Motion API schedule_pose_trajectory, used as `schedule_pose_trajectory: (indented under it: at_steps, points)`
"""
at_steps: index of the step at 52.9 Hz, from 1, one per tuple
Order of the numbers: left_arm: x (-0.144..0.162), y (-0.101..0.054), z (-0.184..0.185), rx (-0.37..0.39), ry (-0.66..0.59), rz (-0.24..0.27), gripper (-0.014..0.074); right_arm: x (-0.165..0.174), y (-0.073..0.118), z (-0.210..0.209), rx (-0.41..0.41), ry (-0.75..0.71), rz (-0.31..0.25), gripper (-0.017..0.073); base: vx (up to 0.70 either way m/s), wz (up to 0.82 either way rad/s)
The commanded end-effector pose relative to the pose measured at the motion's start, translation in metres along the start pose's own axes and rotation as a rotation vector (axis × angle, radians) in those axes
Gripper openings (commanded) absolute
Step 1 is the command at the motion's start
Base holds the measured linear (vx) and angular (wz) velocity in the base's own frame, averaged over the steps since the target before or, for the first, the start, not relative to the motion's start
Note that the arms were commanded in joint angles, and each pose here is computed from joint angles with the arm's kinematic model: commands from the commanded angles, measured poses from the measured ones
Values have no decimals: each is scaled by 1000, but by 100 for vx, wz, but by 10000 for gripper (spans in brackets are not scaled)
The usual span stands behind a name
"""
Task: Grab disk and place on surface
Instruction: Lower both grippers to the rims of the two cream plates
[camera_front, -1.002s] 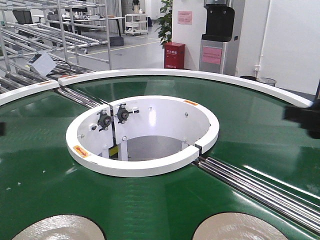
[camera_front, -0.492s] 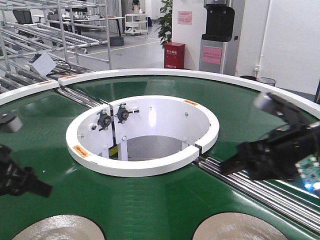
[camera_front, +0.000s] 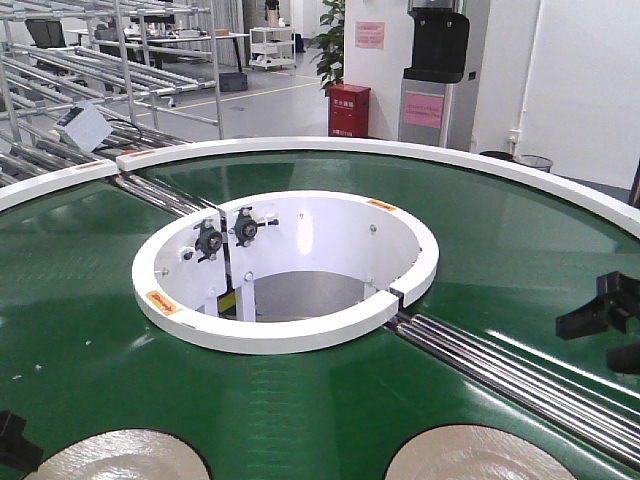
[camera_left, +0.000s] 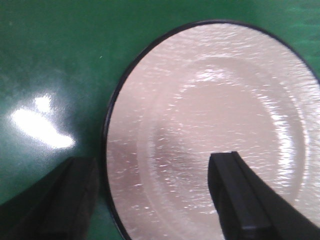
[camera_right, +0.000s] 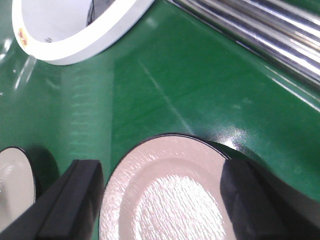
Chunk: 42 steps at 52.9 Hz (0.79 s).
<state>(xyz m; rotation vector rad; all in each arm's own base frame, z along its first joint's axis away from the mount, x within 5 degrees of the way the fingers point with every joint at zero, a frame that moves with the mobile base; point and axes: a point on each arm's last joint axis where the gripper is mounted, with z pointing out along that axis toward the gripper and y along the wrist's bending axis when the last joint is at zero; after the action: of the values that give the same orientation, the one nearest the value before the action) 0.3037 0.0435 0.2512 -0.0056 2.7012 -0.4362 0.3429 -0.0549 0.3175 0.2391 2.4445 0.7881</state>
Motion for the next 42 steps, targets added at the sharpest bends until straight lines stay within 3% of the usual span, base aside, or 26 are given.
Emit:
schedule_pose_trajectory:
  at_steps: [1,14,25,29,37,42]
  points:
    - [-9,-1,-3,12,-58,-19,563,-11,10,-9,-61,-76,-10,539,0,0]
    - [-8,16,29,-6,21,-15,563,-13,-5,10,-68,-45,26,539,0,0]
    - [-6,24,50,9,77,-1,563,-14,-8,13,-62,-51,9,539,0,0]
    - [-4,23,56,56,95,11,562,-15,-8,13,-59,-56,9,539,0,0]
    - [-2,15,72,234,125,15,538,-15,-8,13,-56,-60,7,539,0,0]
    - [0,12,80,301,154,-1,443,-15,-8,13,-57,-59,7,539,0,0]
